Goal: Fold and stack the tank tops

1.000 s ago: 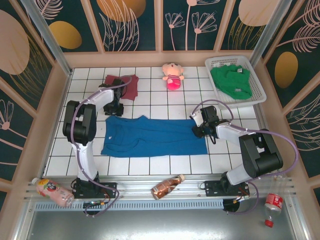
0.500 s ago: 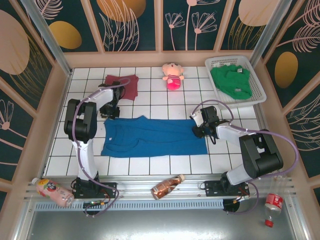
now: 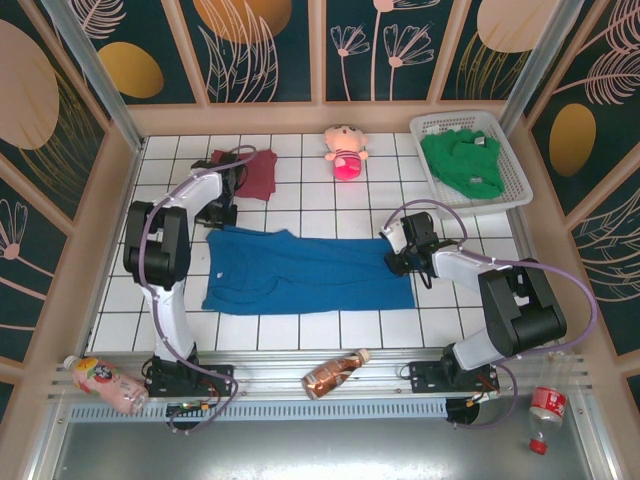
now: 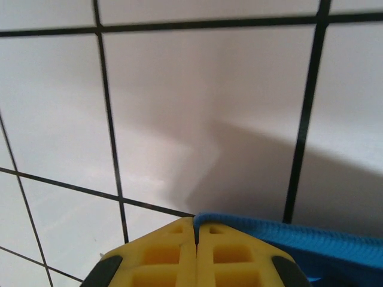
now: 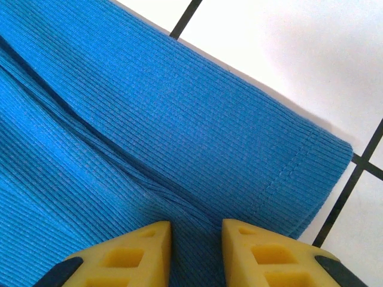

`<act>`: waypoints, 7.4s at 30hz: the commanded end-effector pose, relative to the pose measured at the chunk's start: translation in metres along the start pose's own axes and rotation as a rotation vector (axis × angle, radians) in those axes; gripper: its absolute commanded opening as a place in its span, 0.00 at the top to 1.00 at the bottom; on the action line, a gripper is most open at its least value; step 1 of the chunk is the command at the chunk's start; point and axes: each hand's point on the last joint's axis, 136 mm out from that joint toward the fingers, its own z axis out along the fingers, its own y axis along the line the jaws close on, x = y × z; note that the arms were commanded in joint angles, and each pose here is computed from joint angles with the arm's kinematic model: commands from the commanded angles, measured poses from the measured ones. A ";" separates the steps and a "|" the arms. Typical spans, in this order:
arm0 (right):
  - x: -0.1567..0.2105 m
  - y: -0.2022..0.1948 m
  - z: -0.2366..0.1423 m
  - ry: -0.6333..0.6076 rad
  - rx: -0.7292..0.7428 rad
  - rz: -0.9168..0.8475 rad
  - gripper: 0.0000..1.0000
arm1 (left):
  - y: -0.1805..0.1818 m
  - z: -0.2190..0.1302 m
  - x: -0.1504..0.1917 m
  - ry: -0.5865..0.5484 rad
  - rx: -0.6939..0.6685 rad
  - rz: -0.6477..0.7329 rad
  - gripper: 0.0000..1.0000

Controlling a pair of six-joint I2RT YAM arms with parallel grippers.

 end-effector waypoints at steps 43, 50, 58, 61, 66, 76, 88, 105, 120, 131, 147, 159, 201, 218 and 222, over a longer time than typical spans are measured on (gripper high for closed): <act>-0.123 0.108 -0.046 -0.415 -0.391 -0.072 0.58 | 0.000 0.000 0.090 0.078 0.104 -0.143 0.50; -0.165 0.185 -0.013 -0.437 -0.626 -0.096 0.53 | -0.007 -0.006 0.098 0.111 0.158 -0.180 0.49; -0.188 0.215 0.037 -0.364 -0.723 -0.095 0.54 | -0.003 0.011 0.111 0.139 0.156 -0.197 0.53; -0.185 0.224 0.050 -0.328 -0.753 -0.105 0.55 | -0.002 0.017 0.112 0.144 0.158 -0.206 0.56; -0.178 0.238 0.057 -0.284 -0.820 -0.135 0.59 | -0.002 0.019 0.108 0.134 0.161 -0.193 0.59; -0.185 0.251 0.048 -0.314 -0.871 -0.179 0.82 | -0.002 0.027 0.107 0.147 0.144 -0.165 0.64; -0.189 0.253 0.002 -0.482 -0.805 -0.292 0.96 | 0.007 0.036 0.107 0.159 0.096 -0.152 0.65; -0.119 0.269 0.031 -0.420 -0.555 -0.613 0.84 | 0.004 -0.002 0.120 0.169 0.203 -0.205 0.44; -0.137 0.262 -0.005 -0.496 -0.639 -0.503 0.58 | -0.039 -0.036 0.088 0.137 0.499 -0.344 0.58; -0.128 0.222 -0.030 -0.495 -0.608 -0.386 0.57 | -0.010 0.005 0.123 0.166 0.269 -0.310 0.55; -0.088 0.167 -0.022 -0.391 -0.492 -0.255 0.57 | -0.018 0.019 0.100 0.122 0.284 -0.285 0.90; -0.067 0.155 -0.014 -0.352 -0.480 -0.161 0.57 | 0.000 -0.045 0.029 -0.136 0.320 -0.222 0.95; -0.090 0.046 -0.014 -0.191 -0.276 0.421 0.70 | 0.016 -0.019 0.021 -0.002 0.253 -0.344 0.49; -0.082 0.042 0.018 -0.039 -0.234 -0.301 0.65 | -0.102 -0.007 0.053 0.078 0.517 -0.331 0.57; -0.054 0.038 0.024 0.053 -0.196 -0.341 0.68 | -0.115 0.010 0.057 0.115 0.505 -0.286 0.64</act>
